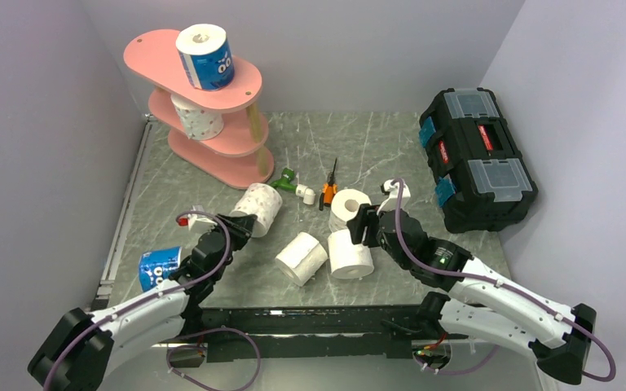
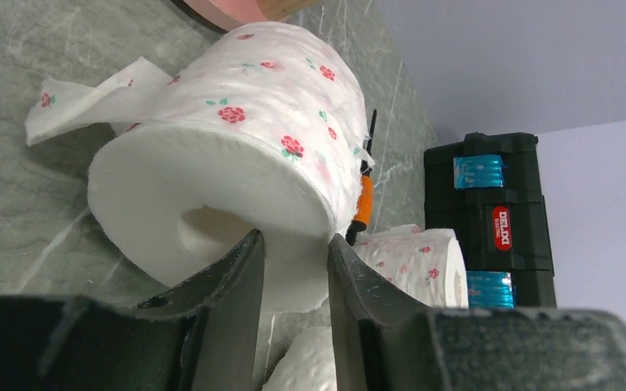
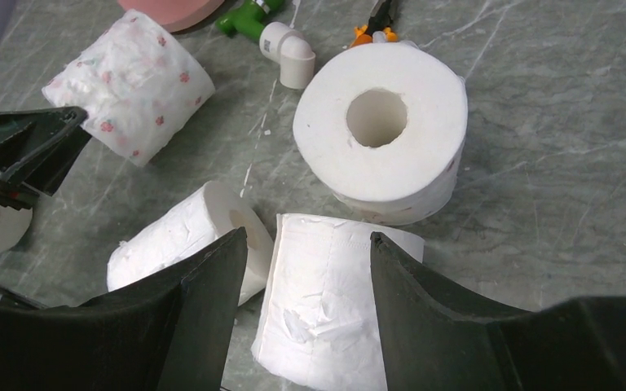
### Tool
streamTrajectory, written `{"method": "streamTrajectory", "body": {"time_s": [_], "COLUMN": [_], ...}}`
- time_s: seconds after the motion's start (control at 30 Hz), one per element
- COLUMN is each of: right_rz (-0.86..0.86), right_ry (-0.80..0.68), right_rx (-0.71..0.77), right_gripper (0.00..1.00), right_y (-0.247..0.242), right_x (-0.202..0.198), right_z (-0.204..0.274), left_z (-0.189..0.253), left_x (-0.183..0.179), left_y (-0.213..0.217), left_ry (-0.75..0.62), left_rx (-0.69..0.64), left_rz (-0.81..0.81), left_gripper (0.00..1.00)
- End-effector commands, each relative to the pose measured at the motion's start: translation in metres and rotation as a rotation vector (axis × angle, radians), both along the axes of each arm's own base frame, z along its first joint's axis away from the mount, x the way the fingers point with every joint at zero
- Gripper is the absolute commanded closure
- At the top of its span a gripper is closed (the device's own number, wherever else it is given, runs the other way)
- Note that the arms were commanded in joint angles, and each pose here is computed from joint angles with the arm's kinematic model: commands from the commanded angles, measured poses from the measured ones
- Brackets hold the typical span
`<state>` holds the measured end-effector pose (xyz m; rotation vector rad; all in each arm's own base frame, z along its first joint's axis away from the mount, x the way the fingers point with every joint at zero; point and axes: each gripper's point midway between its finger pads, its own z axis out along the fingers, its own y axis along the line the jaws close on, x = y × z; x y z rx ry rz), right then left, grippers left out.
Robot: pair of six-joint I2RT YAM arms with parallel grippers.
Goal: Place and organize the paper towels onto the shelf
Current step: Adjust the paper towel at the center of the board.
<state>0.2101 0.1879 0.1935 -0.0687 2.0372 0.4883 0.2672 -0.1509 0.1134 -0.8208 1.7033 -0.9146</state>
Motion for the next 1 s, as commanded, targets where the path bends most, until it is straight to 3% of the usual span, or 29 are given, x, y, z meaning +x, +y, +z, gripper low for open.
{"method": "streamTrajectory", "body": {"time_s": [0.0, 0.07, 0.27, 0.47, 0.63, 0.97], "right_rz": [-0.028, -0.03, -0.044, -0.062, -0.062, -0.069], "right_ry": [-0.022, -0.027, -0.047, -0.071, -0.085, -0.093], "right_rx": [0.024, 0.027, 0.031, 0.037, 0.039, 0.022], "right_gripper": [0.4, 0.4, 0.4, 0.4, 0.39, 0.39], "right_y": [-0.004, -0.005, -0.01, -0.015, -0.015, -0.019], "right_x": [0.002, 0.002, 0.003, 0.004, 0.005, 0.006], "right_z": [0.008, 0.01, 0.013, 0.015, 0.019, 0.022], "left_z": [0.041, 0.056, 0.088, 0.13, 0.14, 0.142], "left_x": [0.004, 0.002, -0.015, -0.035, -0.049, -0.05], "left_y": [0.001, 0.003, 0.02, 0.021, 0.013, 0.032], "left_ry": [-0.111, -0.135, -0.048, 0.077, 0.185, 0.269], "left_rx": [-0.031, 0.004, 0.285, 0.604, 0.792, 1.081], "left_rz": [0.012, -0.001, -0.055, -0.259, -0.479, -0.594], "left_gripper": [0.69, 0.71, 0.71, 0.7, 0.67, 0.64]}}
